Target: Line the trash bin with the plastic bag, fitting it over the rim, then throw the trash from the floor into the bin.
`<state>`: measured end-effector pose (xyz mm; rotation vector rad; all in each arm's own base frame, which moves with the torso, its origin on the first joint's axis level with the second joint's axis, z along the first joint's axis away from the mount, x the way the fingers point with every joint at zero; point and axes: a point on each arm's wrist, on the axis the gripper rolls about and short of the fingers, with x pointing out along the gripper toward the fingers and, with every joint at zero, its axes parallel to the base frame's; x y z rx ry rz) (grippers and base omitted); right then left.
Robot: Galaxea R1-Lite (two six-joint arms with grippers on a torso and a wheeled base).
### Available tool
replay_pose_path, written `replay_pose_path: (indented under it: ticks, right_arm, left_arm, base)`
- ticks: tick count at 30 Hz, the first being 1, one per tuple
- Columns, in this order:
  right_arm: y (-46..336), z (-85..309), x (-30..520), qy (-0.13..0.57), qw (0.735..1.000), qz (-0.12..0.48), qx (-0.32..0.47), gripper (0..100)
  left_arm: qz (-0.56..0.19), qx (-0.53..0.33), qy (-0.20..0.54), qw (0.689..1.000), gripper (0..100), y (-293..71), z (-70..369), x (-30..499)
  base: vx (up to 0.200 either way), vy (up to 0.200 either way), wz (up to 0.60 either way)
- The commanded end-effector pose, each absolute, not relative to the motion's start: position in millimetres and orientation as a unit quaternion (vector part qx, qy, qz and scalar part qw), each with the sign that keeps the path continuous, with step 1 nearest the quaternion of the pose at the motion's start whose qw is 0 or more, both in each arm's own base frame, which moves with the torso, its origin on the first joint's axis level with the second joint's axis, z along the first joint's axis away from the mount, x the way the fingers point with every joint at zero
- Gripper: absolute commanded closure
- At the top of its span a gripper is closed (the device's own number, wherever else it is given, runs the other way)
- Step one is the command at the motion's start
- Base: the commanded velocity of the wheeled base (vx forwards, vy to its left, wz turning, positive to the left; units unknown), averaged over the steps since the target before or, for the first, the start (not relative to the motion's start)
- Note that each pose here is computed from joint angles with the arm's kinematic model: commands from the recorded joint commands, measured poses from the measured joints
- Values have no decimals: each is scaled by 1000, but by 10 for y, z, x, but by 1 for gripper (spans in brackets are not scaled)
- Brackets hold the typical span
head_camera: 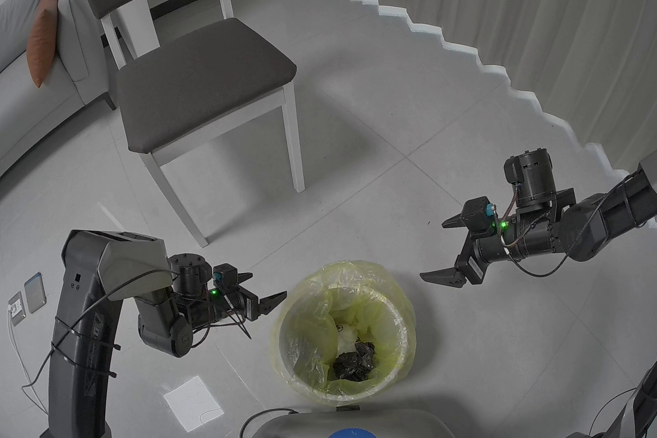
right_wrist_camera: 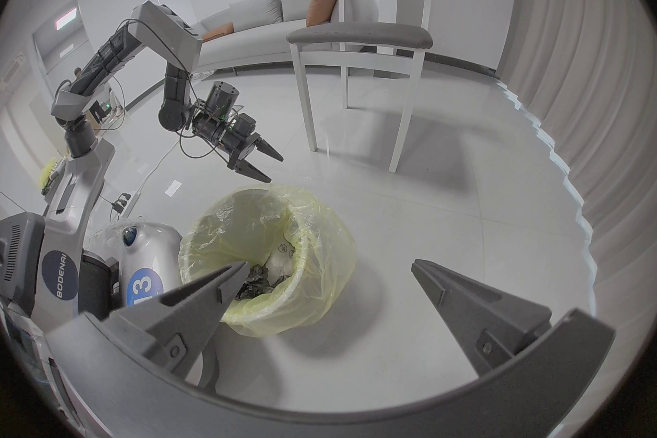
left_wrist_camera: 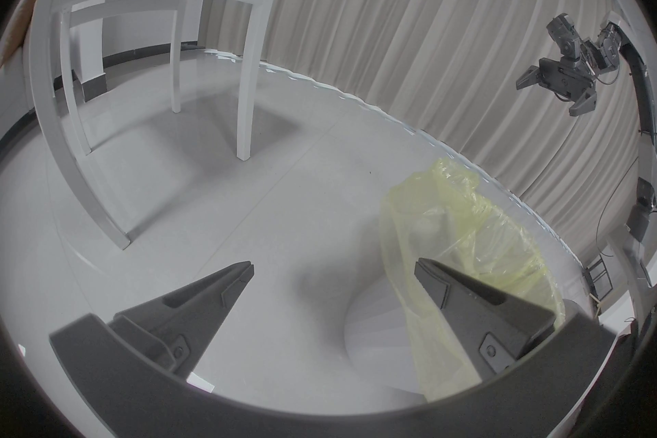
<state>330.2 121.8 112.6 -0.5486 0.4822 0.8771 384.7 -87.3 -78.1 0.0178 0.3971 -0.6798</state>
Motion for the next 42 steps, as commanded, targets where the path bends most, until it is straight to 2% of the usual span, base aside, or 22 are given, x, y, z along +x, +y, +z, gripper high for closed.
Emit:
replay_pose_path:
  ticks: [1, 13, 21, 26, 31, 36, 42]
  right_arm:
    - [1219, 1127, 3304, 228, 842, 415, -260, 0]
    - [1239, 1168, 3360, 220, 845, 414, -259, 0]
    - [1259, 1115, 3420, 224, 843, 414, -259, 0]
    - [1300, 1061, 3488, 226, 842, 416, -258, 0]
    - [1355, 977, 3609, 224, 841, 418, -260, 0]
    - [1460, 809, 3729, 210, 840, 430, -255, 0]
    - [1568, 338, 3946, 186, 854, 423, -238, 0]
  left_arm:
    - [-335, 8, 198, 921, 0, -914, -793, 3875]
    - [-365, 14, 239, 900, 0, -1277, -687, 4202]
    - [-374, 34, 265, 888, 0, -1386, -631, 4359]
    - [-362, 38, 250, 897, 0, -1299, -617, 4397]
    - [-342, 2, 193, 919, 0, -1139, -371, 4356]
    - [-335, -12, 179, 925, 0, -1065, -235, 4278]
    - [-327, -14, 152, 933, 0, -934, 3, 4042]
  base:
    - [0, 0, 0]
    - [0, 0, 0]
    - [0, 0, 0]
    - [0, 0, 0]
    - [0, 0, 0]
    - [0, 0, 0]
    - [0, 0, 0]
